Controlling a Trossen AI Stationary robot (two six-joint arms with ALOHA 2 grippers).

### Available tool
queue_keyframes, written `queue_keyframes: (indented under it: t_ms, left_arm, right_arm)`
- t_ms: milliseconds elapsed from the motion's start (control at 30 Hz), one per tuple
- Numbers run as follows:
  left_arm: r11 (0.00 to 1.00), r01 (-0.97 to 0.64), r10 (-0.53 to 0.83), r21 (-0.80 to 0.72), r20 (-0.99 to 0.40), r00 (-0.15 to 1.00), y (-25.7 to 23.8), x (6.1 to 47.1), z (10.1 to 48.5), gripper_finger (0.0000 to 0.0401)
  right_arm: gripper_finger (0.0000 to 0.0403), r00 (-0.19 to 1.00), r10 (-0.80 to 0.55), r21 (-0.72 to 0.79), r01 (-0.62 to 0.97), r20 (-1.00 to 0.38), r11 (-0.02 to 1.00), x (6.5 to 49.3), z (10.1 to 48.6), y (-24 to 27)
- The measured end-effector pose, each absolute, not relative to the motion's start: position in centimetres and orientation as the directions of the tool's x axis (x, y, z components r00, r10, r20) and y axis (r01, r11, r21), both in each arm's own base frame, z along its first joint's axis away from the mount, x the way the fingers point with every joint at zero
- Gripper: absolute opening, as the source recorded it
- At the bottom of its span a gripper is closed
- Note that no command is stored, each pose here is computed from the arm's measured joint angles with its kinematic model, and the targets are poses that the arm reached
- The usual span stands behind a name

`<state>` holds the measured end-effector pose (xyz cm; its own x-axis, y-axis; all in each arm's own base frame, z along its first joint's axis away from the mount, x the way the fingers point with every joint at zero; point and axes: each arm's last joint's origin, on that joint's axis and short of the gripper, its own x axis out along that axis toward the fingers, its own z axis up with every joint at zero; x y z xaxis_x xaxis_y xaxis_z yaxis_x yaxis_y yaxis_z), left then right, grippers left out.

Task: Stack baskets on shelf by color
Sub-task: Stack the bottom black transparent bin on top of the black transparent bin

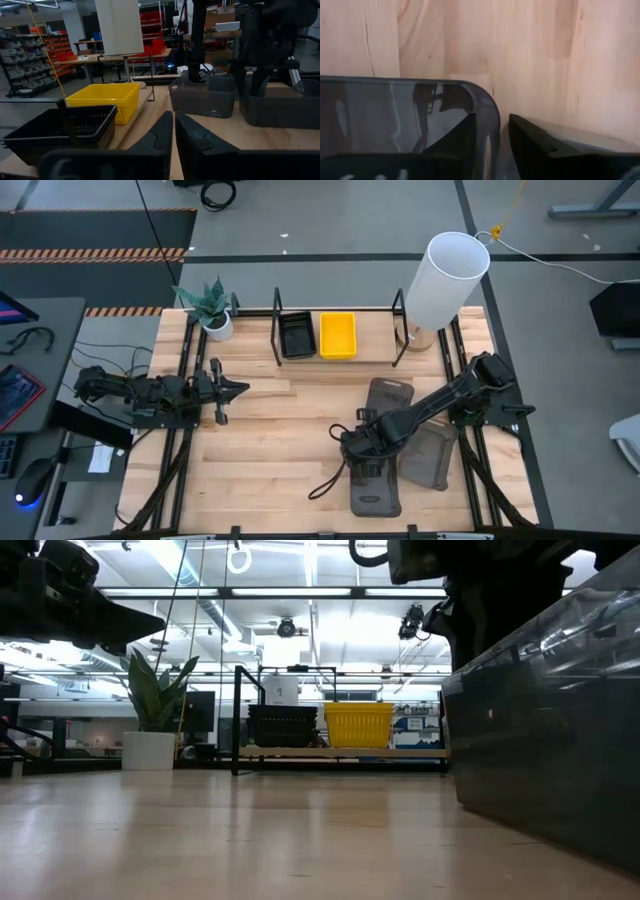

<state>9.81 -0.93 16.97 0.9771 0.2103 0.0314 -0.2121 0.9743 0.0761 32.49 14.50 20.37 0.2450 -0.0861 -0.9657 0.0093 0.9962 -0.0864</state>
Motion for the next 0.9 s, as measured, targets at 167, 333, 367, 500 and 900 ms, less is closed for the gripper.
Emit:
queue_keyframes:
  t_ms: [167,333,367,500,900]
  left_arm:
    - [0.974,-0.213,0.211,0.074,0.036,0.977,-0.9,9.8,17.0,0.0018]
    - [0.974,-0.212,0.21,0.076,0.032,0.977,-0.9,9.8,17.0,0.0024]
    - [0.974,-0.212,0.21,0.076,0.032,0.977,-0.9,9.8,17.0,0.0026]
    - [0.974,-0.212,0.21,0.076,0.031,0.977,-0.9,9.8,17.0,0.0032]
    - [0.974,-0.212,0.21,0.076,0.031,0.977,-0.9,9.8,17.0,0.0023]
  right_arm:
    - [0.0057,0.228,-0.069,-0.069,0.006,-0.971,0.998,32.5,19.9,14.6]
    - [0.001,0.225,-0.028,-0.027,0.007,-0.974,1.0,32.7,19.8,14.8]
    - [0.0012,0.224,-0.025,-0.021,0.017,-0.974,1.0,32.7,19.8,14.8]
    - [0.0008,0.22,-0.008,-0.002,0.03,-0.975,1.0,33.0,20.7,14.8]
    - [0.0004,0.242,-0.004,0.006,0.04,-0.97,0.999,33.8,26.8,14.9]
